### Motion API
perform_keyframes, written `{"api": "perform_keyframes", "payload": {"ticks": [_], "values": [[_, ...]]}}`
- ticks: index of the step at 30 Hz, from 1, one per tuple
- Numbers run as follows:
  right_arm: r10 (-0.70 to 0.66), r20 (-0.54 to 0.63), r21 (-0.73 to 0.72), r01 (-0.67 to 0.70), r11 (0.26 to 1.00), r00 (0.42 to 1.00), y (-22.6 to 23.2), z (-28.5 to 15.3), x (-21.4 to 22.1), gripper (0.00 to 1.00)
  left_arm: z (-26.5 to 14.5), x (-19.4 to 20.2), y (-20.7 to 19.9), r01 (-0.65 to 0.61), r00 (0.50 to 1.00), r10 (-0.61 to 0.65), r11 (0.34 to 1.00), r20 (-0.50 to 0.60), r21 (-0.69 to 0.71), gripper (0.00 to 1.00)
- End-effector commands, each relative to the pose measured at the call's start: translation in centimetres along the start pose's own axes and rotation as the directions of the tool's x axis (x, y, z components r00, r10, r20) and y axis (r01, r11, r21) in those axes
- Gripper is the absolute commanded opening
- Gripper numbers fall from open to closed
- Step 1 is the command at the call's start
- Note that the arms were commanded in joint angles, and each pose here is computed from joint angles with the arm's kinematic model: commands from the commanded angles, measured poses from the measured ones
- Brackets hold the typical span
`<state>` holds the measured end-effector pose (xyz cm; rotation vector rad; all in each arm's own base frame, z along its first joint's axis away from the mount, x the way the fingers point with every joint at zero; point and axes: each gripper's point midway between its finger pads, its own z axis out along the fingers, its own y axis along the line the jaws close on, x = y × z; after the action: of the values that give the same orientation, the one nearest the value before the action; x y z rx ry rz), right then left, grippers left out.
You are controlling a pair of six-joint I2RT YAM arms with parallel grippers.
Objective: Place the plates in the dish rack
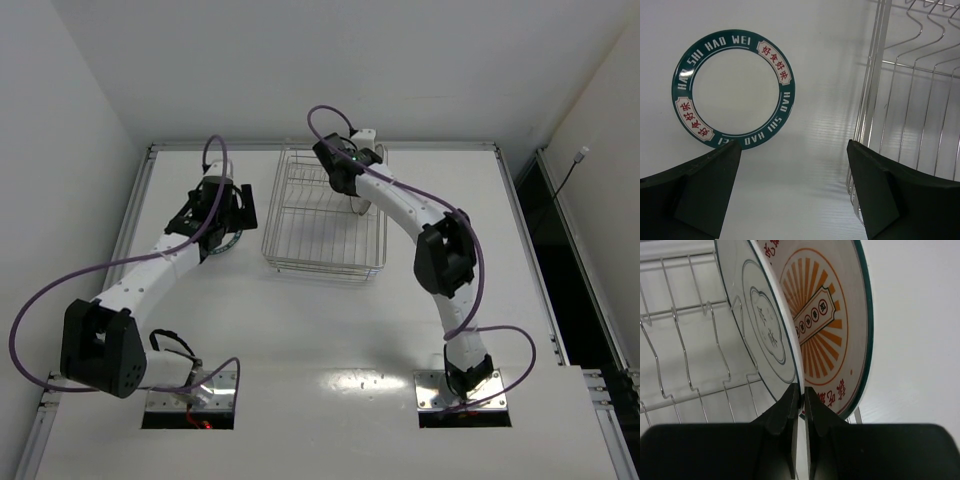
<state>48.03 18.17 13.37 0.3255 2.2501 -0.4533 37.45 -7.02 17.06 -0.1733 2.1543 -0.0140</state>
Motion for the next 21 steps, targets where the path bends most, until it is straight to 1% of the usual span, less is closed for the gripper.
{"api": "perform_keyframes", "payload": {"ticks": [1,3,4,5,6,7,8,9,10,11,12,13,15,17,19,21], "values": [[0.026,-0.032,-0.077,-0.028,0.997,0.999,0.9,-0.1,0.5,0.05,0.3,-1.4,-0.6,0.011,1.0,-0.011,1.0,0.018,-0.001,0.85],[0.015,-0.041,-0.095,-0.018,0.995,0.999,0.8,-0.3,1.0,0.14,1.2,0.1,0.2,-0.012,0.999,0.01,0.999,-0.037,-0.051,0.86],[0.016,-0.037,-0.109,-0.02,0.994,0.999,0.7,-0.7,0.7,0.19,1.4,-0.2,0.0,-0.015,0.999,0.013,0.998,-0.045,-0.054,0.86],[0.018,-0.024,-0.139,-0.021,0.99,1.0,0.8,-1.9,0.1,0.29,1.8,0.2,0.3,-0.025,0.998,0.02,0.997,-0.064,-0.075,0.86],[0.022,-0.015,-0.152,-0.024,0.988,1.0,0.7,-2.8,-0.2,0.33,2.6,1.5,0.7,-0.049,0.993,0.037,0.993,-0.116,-0.103,0.88],[0.026,0.002,-0.185,-0.025,0.982,1.0,1.1,-3.8,-0.7,0.39,2.9,1.4,0.7,-0.046,0.992,0.031,0.992,-0.126,-0.118,0.88],[0.023,0.005,-0.198,-0.022,0.98,1.0,0.7,-4.3,-0.7,0.42,3.2,1.8,0.9,-0.049,0.989,0.029,0.99,-0.145,-0.136,0.88],[0.042,0.042,-0.247,-0.031,0.969,0.998,0.1,-6.6,-2.2,0.45,3.5,2.6,1.5,-0.069,0.984,0.04,0.984,-0.174,-0.166,0.88],[0.073,0.066,-0.295,-0.051,0.954,0.995,0.3,-7.6,-3.3,0.48,4.1,2.9,1.5,-0.077,0.982,0.044,0.981,-0.186,-0.178,0.88],[0.057,0.071,-0.321,-0.032,0.947,0.996,0.1,-8.4,-2.7,0.55,4.2,3.0,1.5,-0.084,0.979,0.047,0.98,-0.198,-0.181,0.88],[0.072,0.081,-0.354,-0.039,0.934,0.994,-0.1,-9.4,-3.3,0.57,4.4,3.2,1.8,-0.082,0.979,0.041,0.977,-0.2,-0.198,0.88],[0.104,0.112,-0.406,-0.05,0.912,0.988,-0.7,-11.5,-4.3,0.6,4.6,3.4,2.0,-0.088,0.978,0.044,0.973,-0.205,-0.211,0.88],[0.121,0.125,-0.465,-0.05,0.884,0.985,-1.1,-13.2,-5.1,0.65,5.0,4.2,2.4,-0.108,0.972,0.053,0.967,-0.23,-0.233,0.9],[0.159,0.146,-0.517,-0.062,0.854,0.977,-2.1,-15.3,-6.4,0.67,5.3,4.5,2.9,-0.125,0.968,0.06,0.958,-0.243,-0.258,0.9],[0.159,0.156,-0.554,-0.046,0.831,0.975,-2.4,-16.6,-6.9,0.68,6.0,5.7,3.3,-0.156,0.956,0.073,0.946,-0.283,-0.283,0.9],[0.188,0.168,-0.584,-0.056,0.81,0.968,-3.2,-18.2,-7.8,0.68,6.6,6.0,3.4,-0.172,0.95,0.079,0.94,-0.302,-0.295,0.9]]}}
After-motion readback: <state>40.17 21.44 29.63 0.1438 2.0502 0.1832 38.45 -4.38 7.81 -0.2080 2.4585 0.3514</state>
